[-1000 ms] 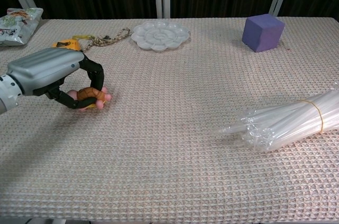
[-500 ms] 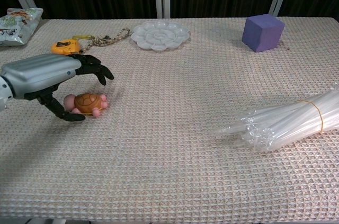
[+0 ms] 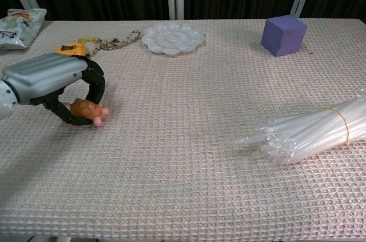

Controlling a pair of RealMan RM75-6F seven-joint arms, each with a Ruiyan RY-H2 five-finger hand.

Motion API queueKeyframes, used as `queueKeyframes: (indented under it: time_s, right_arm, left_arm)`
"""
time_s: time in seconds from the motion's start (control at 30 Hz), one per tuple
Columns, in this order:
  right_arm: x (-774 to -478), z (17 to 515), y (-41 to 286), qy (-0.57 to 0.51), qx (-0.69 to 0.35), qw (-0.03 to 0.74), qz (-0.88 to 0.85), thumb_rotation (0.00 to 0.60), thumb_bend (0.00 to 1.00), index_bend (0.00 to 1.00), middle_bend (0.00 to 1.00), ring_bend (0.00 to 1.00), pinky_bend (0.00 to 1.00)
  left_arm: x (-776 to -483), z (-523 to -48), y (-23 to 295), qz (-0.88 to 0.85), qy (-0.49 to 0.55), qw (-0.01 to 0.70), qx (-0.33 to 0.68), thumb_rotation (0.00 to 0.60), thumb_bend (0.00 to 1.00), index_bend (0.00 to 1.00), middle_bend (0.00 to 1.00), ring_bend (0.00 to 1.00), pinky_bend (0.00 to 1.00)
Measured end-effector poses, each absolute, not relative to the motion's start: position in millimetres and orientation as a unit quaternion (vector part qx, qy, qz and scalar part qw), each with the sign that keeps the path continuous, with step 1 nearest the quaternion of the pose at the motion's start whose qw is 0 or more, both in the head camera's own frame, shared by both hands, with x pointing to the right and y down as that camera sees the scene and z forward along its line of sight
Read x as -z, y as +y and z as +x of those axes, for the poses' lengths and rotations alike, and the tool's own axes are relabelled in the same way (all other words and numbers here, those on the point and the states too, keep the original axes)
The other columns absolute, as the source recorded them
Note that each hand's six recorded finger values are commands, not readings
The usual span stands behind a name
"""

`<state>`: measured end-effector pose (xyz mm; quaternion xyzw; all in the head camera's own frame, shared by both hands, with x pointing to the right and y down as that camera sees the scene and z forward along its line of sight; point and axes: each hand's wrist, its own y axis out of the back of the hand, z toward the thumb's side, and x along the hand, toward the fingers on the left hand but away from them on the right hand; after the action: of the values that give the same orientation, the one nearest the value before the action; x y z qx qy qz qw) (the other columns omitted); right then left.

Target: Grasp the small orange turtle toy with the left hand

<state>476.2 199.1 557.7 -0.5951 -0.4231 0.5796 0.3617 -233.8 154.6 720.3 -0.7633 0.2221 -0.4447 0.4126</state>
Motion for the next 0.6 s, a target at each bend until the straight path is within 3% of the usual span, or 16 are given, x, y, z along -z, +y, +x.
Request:
queueKeyframes:
  time_s: [0.13, 0.33, 0.37, 0.5, 0.6]
  right_arm:
    - [-557.6, 476.2, 199.1, -0.423, -0.579, 0.362, -0.595, 0.6, 0.12, 0.0, 0.0, 0.0, 0.0]
    - [-556.5, 475.9, 199.3, -0.424, -0.578, 0.364, -0.595, 0.6, 0.12, 0.0, 0.0, 0.0, 0.0]
    - [-556.5, 475.9, 199.3, -0.424, -0.578, 0.364, -0.595, 0.6, 0.12, 0.0, 0.0, 0.0, 0.0]
    - [-556.1, 475.7, 199.0, -0.424, -0.578, 0.364, -0.594, 0.6, 0.12, 0.0, 0.0, 0.0, 0.0]
    - [-555.8, 475.5, 198.7, -0.424, -0.578, 0.365, -0.594, 0.6, 0.12, 0.0, 0.0, 0.0, 0.0]
  left_arm:
    - [-718.8, -233.2, 152.6, -0.756, 0.232, 0.43, 0.436, 0.6, 0.31, 0.83, 0.87, 0.42, 0.22]
    - [-718.1, -232.6, 152.5, -0.755, 0.242, 0.432, 0.43, 0.6, 0.3, 0.82, 0.86, 0.42, 0.22]
    - [-718.1, -232.7, 152.5, -0.757, 0.244, 0.429, 0.429, 0.6, 0.28, 0.77, 0.81, 0.39, 0.21]
    - [-720.4, -235.5, 154.2, -0.763, 0.231, 0.422, 0.431, 0.6, 0.17, 0.42, 0.45, 0.15, 0.15]
    - [-719.8, -237.5, 153.8, -0.766, 0.221, 0.42, 0.433, 0.6, 0.15, 0.29, 0.32, 0.07, 0.12]
